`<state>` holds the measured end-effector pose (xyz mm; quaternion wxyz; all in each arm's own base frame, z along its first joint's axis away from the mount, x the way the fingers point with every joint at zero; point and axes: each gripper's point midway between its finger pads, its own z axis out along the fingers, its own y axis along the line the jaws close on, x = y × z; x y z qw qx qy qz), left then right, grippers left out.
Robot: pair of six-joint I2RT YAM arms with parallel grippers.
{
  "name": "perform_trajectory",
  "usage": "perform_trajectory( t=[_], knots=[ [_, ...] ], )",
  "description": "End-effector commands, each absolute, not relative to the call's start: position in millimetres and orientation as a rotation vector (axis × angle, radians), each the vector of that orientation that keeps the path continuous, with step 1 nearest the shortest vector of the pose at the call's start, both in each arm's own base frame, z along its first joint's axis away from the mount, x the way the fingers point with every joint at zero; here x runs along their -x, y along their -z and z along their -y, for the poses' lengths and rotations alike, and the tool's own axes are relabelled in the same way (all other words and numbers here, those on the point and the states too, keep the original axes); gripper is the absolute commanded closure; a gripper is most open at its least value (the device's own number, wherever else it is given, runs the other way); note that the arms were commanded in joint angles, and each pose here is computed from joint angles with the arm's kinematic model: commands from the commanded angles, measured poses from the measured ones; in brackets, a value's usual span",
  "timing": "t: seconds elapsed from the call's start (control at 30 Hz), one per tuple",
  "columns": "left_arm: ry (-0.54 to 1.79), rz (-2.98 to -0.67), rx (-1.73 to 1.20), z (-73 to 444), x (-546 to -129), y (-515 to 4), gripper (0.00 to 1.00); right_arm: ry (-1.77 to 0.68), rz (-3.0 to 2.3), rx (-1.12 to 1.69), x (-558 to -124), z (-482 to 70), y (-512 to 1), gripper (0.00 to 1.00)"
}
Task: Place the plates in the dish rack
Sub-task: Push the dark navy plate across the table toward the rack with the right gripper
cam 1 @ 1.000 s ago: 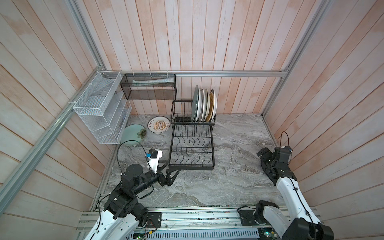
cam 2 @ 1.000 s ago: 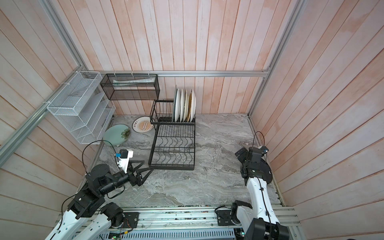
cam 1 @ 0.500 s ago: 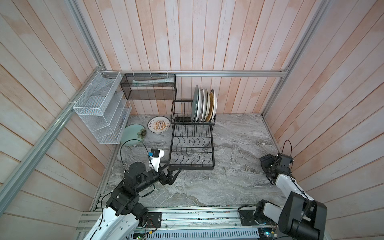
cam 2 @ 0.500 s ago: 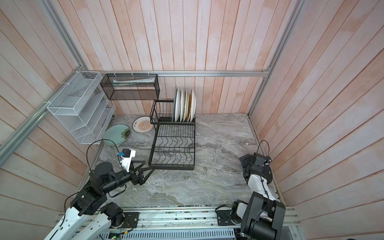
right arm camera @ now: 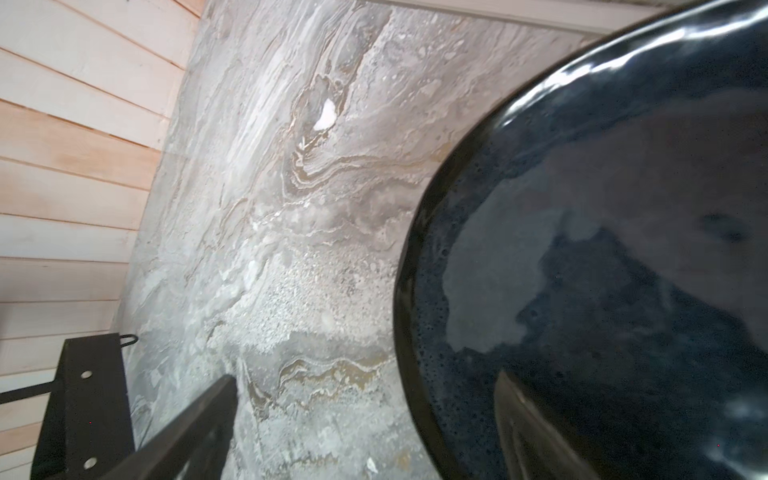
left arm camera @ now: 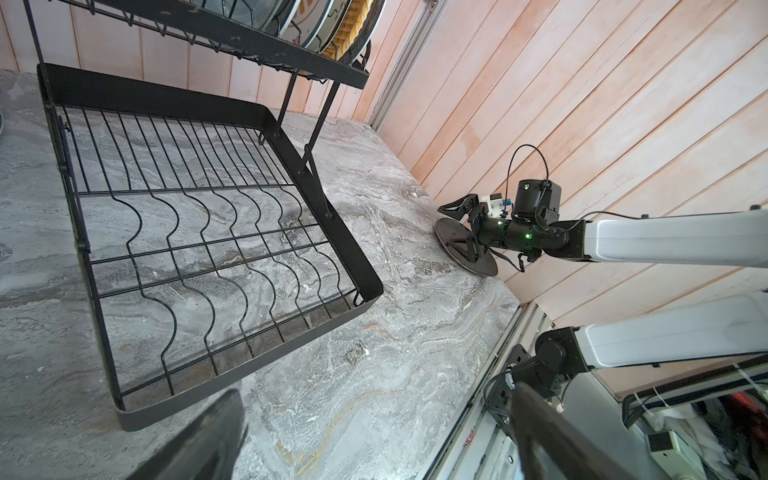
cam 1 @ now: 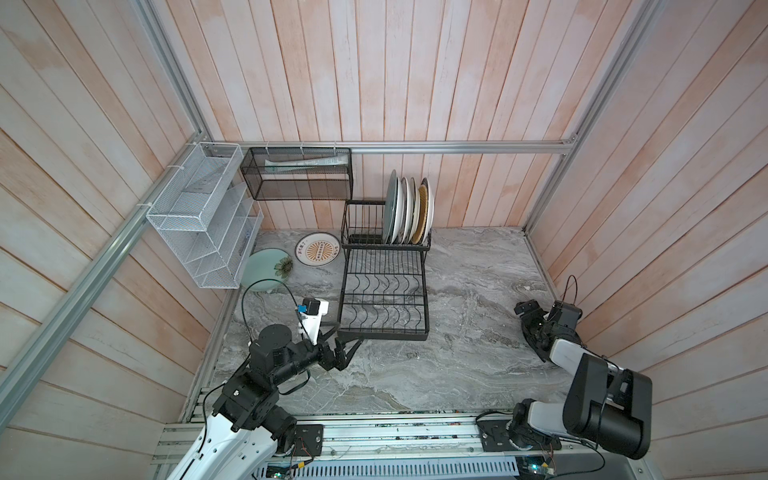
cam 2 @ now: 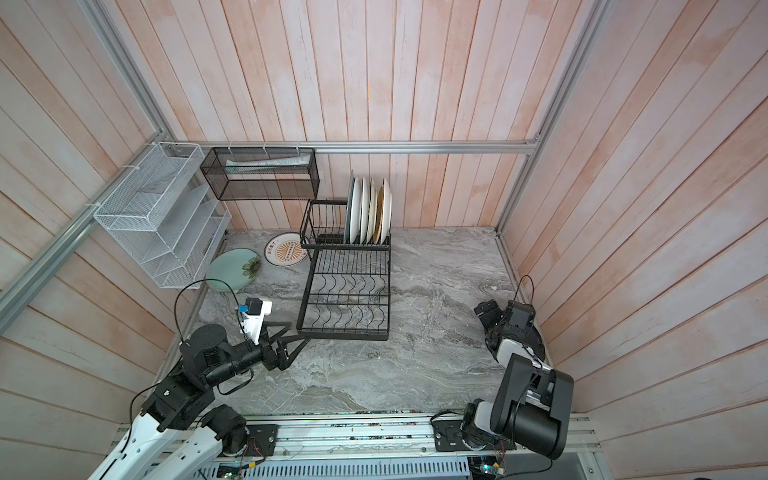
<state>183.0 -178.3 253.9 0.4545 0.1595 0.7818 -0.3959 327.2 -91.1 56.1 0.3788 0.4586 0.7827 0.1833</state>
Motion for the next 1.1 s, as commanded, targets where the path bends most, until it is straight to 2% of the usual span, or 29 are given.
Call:
perform_trajectory(
  t=[0.0, 0.23, 0.43, 0.77, 1.07],
  knots=[
    [0.965, -1.921, -0.397, 178, -185, -253, 0.00, -0.595, -2.119, -1.266, -304, 59, -22, 0.03],
    [0.963, -1.925, -0.390, 178, -186, -251, 0.00, -0.739, -2.123, -1.262, -305, 33, -22, 0.03],
    [0.960, -1.926, -0.387, 177, -186, -252, 0.00, -0.719, -2.107, -1.239, -314, 38, -33, 0.03],
    [0.953, -1.926, -0.383, 176, -187, -252, 0.00, -0.734, -2.139, -1.266, -317, 33, -18, 0.03],
    [0.952, -1.925, -0.384, 176, -187, -252, 0.00, -0.829, -2.244, -1.206, -318, -10, -7, 0.03]
  ],
)
